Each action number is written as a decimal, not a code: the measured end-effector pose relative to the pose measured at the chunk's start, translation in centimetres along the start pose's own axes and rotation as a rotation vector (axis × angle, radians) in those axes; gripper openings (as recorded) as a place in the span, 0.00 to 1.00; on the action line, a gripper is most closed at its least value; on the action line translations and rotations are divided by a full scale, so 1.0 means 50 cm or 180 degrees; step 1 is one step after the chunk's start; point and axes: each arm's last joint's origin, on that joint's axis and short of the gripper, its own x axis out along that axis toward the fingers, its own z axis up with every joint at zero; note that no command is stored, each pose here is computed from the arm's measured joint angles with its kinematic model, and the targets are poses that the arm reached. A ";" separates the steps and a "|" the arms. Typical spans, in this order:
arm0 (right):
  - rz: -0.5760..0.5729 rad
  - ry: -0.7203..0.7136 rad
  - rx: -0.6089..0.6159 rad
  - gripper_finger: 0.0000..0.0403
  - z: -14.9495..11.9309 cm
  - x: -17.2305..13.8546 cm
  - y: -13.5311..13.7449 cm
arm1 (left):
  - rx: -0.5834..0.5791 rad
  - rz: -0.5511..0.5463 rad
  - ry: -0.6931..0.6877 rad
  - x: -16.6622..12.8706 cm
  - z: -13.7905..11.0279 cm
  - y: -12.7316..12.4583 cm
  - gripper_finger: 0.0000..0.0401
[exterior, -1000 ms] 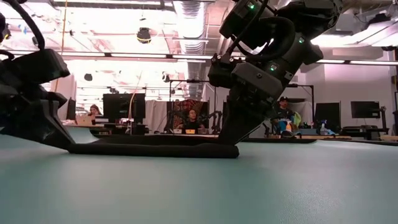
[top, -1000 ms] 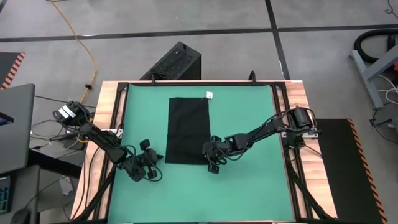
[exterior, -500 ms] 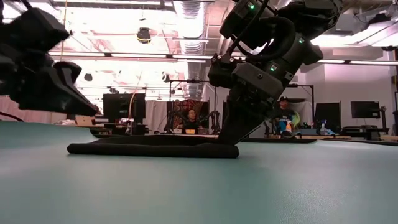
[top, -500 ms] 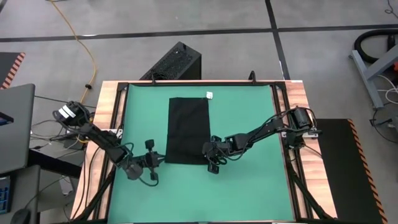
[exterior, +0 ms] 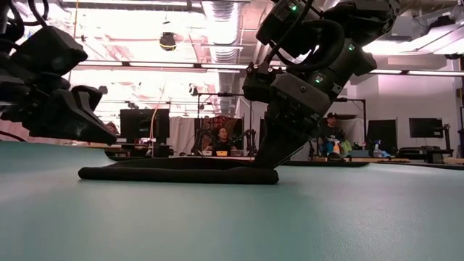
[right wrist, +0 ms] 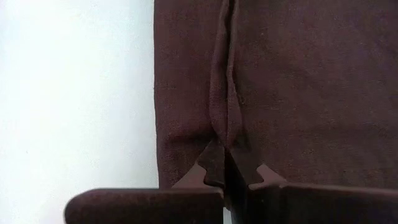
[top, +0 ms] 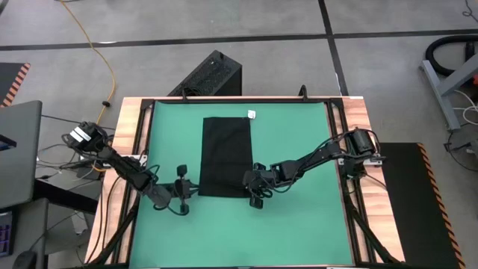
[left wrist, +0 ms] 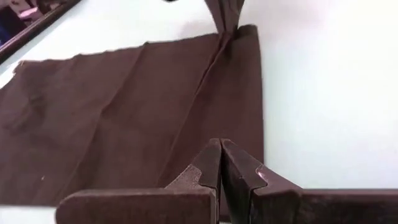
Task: Roll towel
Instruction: Roll the black towel
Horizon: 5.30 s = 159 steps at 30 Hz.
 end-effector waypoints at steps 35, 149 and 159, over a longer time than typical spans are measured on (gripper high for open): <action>0.0005 0.0001 -0.0054 0.06 -0.001 0.000 0.002 | -0.0036 -0.0102 0.0005 0.016 -0.010 0.038 0.00; -0.0035 -0.0089 -0.0063 0.07 0.002 0.000 0.006 | -0.0161 -0.0678 0.0243 0.051 -0.051 0.067 0.00; -0.0084 -0.0106 -0.0111 0.10 0.002 0.000 0.005 | -0.0337 -0.0655 0.0378 0.057 -0.065 0.067 0.00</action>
